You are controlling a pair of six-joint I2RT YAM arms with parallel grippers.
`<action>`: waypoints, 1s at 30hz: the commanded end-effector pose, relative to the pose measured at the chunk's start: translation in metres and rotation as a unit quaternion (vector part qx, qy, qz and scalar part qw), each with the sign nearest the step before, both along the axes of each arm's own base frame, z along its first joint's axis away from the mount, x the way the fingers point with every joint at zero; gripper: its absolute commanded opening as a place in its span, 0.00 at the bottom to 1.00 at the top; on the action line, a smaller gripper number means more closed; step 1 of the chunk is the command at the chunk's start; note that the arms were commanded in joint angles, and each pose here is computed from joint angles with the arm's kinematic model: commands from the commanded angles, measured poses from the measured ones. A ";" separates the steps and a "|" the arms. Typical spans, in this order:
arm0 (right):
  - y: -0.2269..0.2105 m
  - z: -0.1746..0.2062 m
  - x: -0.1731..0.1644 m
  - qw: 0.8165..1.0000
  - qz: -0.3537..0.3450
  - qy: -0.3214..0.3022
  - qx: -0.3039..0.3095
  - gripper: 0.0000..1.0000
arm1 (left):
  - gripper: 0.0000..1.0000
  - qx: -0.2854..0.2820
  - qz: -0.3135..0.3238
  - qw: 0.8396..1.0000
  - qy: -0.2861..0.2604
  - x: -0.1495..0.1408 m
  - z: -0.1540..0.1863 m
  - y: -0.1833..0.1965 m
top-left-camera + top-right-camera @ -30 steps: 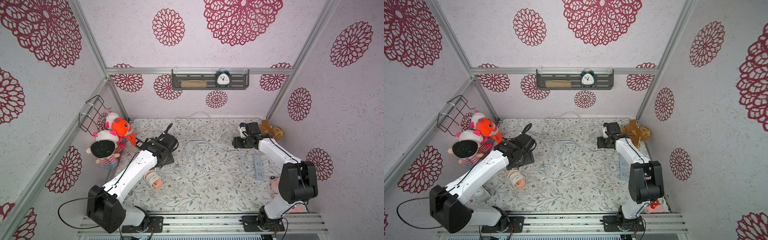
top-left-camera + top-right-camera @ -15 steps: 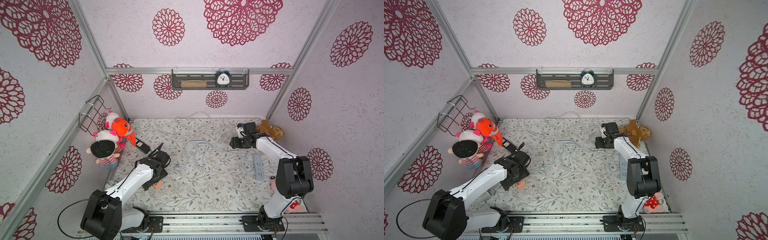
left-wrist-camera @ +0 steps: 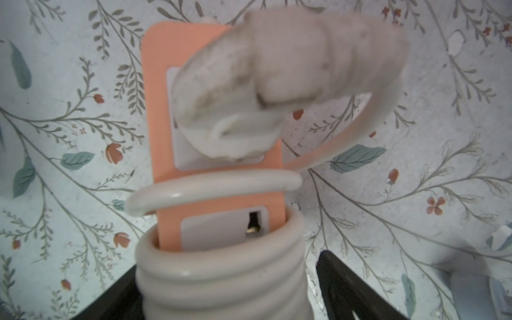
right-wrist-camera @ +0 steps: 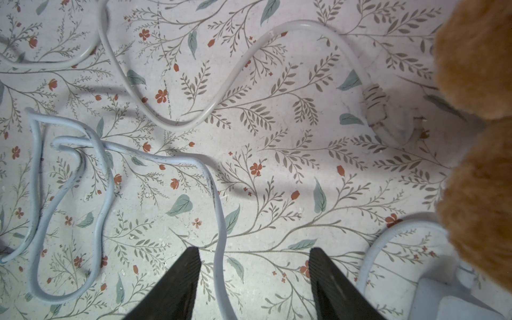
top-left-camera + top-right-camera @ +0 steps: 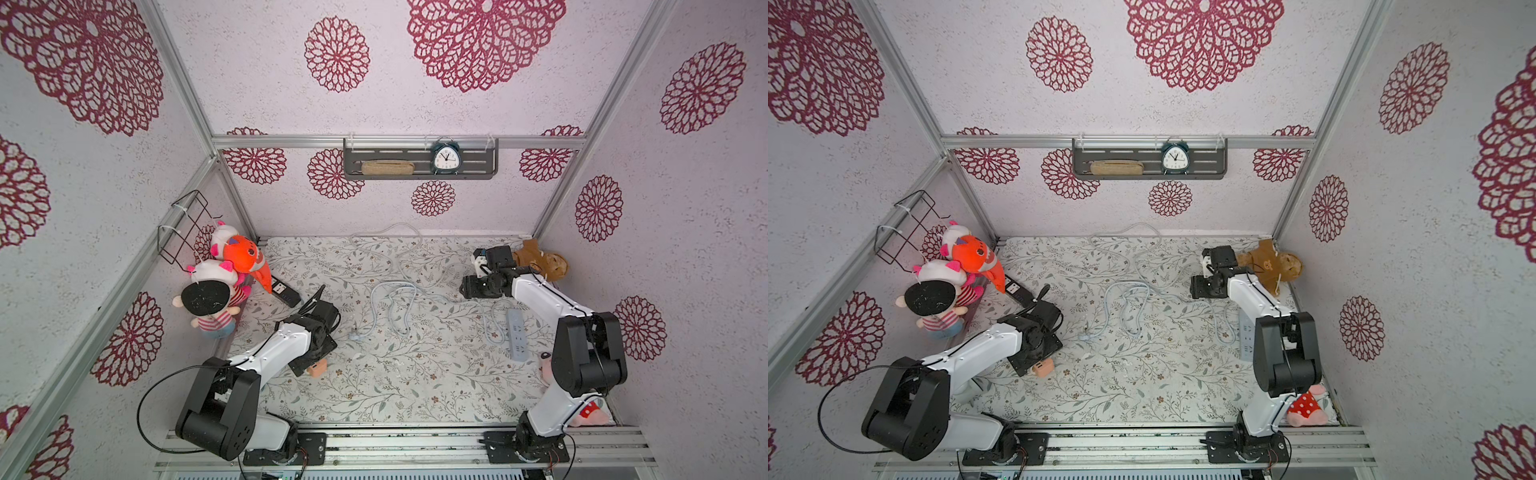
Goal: Unwrap the cord wrapped around the power strip
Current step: Pick up the power strip from the center of the board.
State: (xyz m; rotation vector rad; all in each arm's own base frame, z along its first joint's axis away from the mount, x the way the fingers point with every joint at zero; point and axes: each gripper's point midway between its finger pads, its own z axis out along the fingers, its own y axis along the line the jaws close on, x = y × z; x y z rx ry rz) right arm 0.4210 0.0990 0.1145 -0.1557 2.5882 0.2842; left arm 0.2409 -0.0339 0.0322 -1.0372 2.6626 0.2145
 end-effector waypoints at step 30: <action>0.085 0.117 -0.050 0.961 0.246 -0.108 0.072 0.59 | 0.00 -0.089 -0.559 0.819 -0.093 0.061 0.147 -0.136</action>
